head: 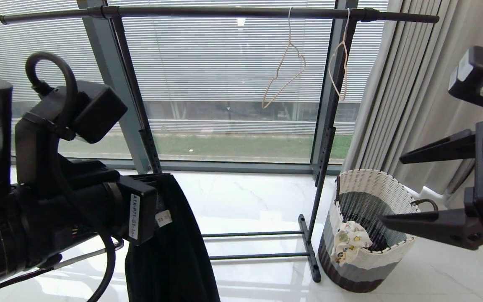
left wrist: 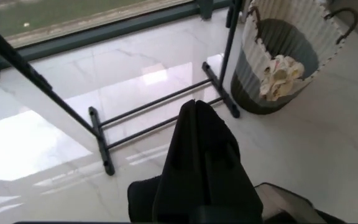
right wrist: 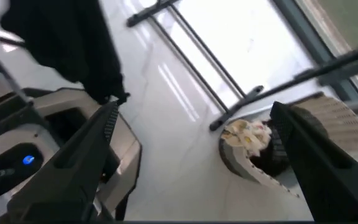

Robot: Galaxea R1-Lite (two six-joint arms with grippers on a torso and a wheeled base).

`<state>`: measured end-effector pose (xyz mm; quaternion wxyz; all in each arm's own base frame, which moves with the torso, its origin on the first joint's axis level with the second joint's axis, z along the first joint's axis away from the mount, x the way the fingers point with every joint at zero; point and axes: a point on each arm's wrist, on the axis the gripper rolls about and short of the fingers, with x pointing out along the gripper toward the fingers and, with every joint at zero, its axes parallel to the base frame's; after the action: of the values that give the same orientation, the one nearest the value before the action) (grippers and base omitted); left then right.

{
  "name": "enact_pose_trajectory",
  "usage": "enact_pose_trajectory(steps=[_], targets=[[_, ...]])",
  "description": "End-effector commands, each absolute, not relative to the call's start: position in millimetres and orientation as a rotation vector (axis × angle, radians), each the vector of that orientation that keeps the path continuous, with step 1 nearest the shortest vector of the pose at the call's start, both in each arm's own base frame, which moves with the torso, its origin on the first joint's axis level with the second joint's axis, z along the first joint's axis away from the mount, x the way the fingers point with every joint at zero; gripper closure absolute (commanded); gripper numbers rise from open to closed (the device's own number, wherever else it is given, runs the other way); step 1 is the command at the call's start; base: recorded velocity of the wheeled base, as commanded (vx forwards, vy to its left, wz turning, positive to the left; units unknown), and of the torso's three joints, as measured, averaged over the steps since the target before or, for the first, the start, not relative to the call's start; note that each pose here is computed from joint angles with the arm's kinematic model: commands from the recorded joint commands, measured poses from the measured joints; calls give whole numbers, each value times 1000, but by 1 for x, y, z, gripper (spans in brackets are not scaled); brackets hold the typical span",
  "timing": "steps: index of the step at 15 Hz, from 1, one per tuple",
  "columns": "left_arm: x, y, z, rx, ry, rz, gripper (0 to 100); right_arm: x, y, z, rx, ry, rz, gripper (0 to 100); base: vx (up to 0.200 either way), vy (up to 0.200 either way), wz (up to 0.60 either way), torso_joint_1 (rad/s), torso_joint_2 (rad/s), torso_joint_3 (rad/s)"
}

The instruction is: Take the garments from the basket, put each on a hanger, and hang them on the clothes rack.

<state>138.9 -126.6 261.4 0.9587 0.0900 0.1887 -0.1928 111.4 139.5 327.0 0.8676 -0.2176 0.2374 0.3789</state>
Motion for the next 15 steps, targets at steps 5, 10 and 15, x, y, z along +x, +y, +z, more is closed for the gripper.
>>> enact_pose_trajectory(steps=[5, 10, 15], targets=[[134, -37, 238, 239, 483, -105, 100, 133, 74, 315, -284, 591, 258, 0, 0, 0, 0, 0, 0, 0], [114, -19, 232, 267, 467, -24, 100, 136, 62, 308, -273, 616, 182, 0, 0, 0, 0, 0, 0, 0], [116, -19, 236, 266, 457, -19, 100, 139, 62, 298, -280, 571, 114, 0, 40, 40, 0, 0, 2, 0]])
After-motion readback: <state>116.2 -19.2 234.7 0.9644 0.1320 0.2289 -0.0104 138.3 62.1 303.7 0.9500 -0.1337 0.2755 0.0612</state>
